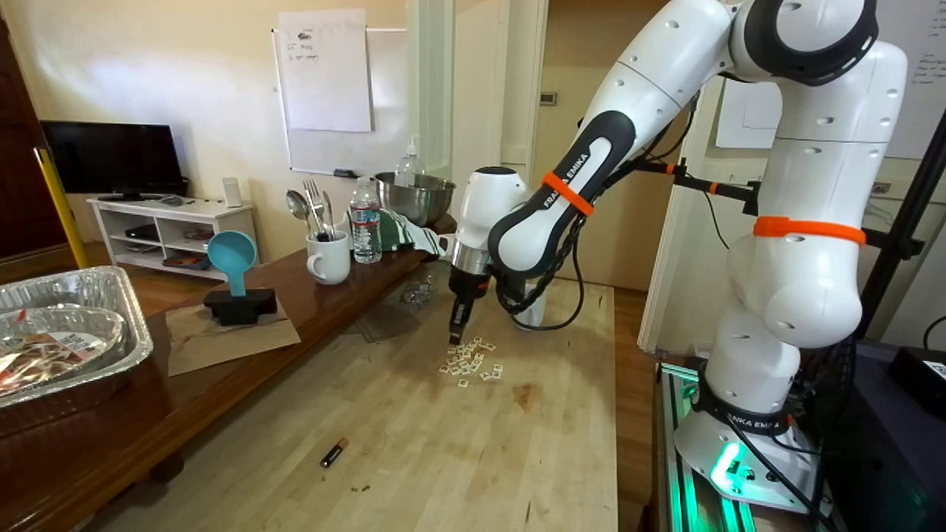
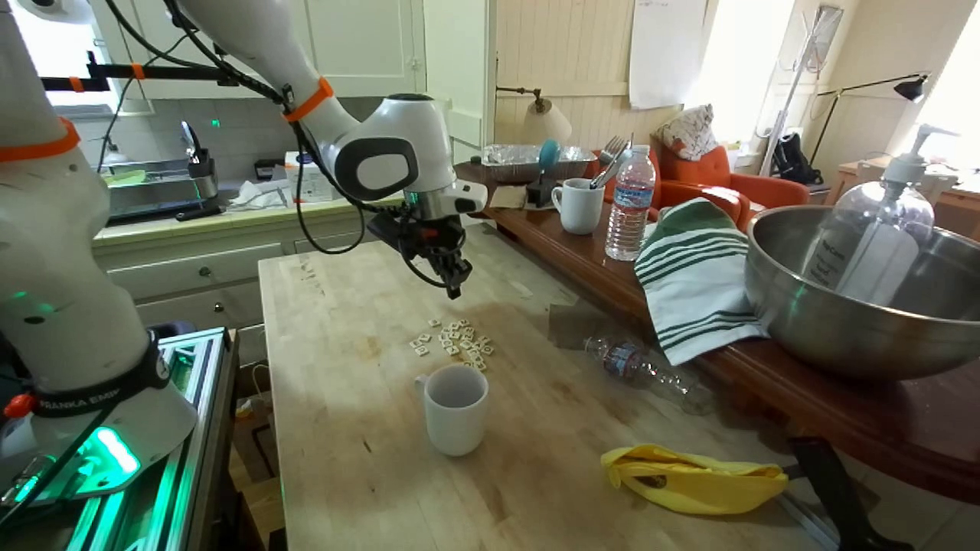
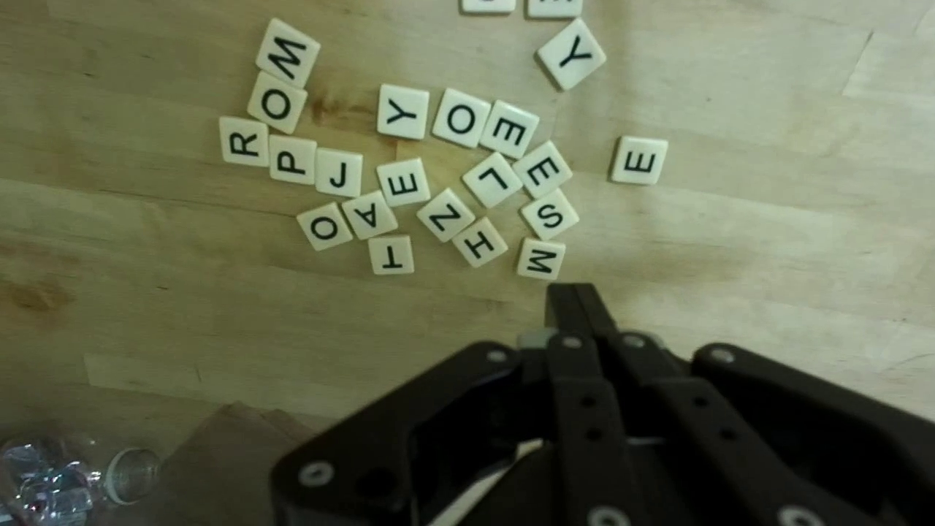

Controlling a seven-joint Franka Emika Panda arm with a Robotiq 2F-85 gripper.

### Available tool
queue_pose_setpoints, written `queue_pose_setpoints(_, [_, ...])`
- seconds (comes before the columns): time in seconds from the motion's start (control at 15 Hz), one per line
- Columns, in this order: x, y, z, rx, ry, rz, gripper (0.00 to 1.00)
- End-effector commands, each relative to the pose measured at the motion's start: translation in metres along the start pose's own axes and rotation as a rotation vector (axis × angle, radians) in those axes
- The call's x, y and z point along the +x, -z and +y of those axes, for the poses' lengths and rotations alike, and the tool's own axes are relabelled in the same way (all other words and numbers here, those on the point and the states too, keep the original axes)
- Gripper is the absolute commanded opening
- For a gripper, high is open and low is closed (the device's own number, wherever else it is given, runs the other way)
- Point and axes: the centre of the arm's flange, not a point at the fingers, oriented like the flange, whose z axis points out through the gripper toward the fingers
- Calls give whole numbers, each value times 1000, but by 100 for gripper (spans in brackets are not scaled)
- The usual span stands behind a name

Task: Put one letter block inside the white mug

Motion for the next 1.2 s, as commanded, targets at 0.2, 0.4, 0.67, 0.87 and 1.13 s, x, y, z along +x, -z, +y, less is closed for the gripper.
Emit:
queue_pose_setpoints(0.2, [-1,-29,0,19,-25,10,0])
queue_pose_setpoints(0.4, [-3,-38,1,19,-26,2,0])
queue_pose_setpoints(0.67, [-3,-49,0,22,-25,4,0])
queue_pose_setpoints(0.87, [-4,-56,-2,26,-20,-10,0])
queue_pose_setpoints(1.13, [-4,-63,0,19,-22,-20,0])
